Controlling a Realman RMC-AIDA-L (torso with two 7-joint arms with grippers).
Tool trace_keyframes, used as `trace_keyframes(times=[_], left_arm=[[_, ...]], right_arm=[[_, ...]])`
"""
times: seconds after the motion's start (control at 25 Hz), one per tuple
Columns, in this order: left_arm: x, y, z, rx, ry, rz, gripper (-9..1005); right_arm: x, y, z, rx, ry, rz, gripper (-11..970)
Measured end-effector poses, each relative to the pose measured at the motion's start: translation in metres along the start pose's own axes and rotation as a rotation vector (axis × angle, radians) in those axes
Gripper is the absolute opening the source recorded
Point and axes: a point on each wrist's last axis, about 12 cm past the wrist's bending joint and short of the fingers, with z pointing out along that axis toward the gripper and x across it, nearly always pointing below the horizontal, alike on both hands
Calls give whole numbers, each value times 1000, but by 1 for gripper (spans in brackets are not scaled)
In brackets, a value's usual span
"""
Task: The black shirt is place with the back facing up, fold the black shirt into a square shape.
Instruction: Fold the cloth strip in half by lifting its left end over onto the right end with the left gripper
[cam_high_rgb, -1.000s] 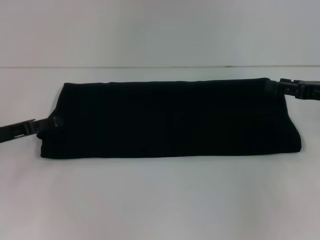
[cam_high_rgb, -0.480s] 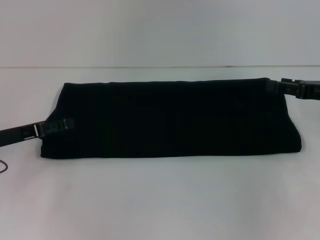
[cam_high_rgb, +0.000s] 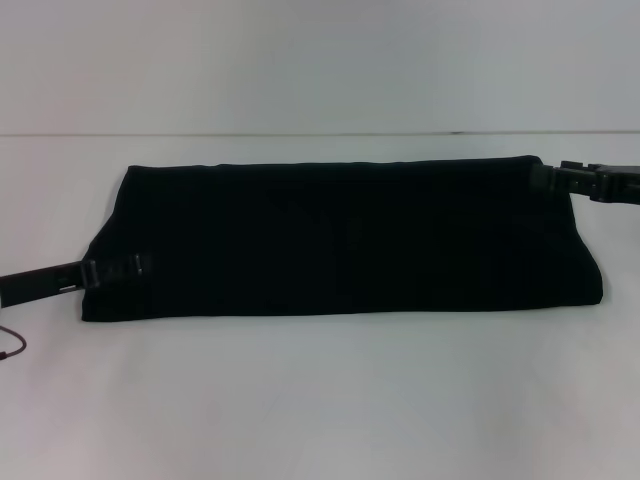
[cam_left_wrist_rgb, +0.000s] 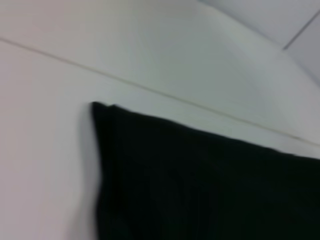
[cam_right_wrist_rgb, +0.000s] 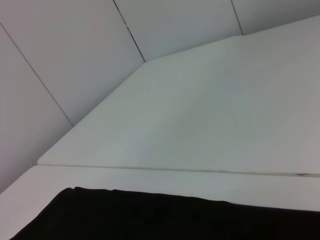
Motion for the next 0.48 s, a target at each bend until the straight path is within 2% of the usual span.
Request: trace_keyframes(times=[0.28,0.48], left_arm=[[-3,4,-12,-9,-13,-7,874],[-7,-5,-31,101,-3,-25,874]], right_arm=[[1,0,0,0,1,1,699],[0,-1,-2,4,-3,1,699]])
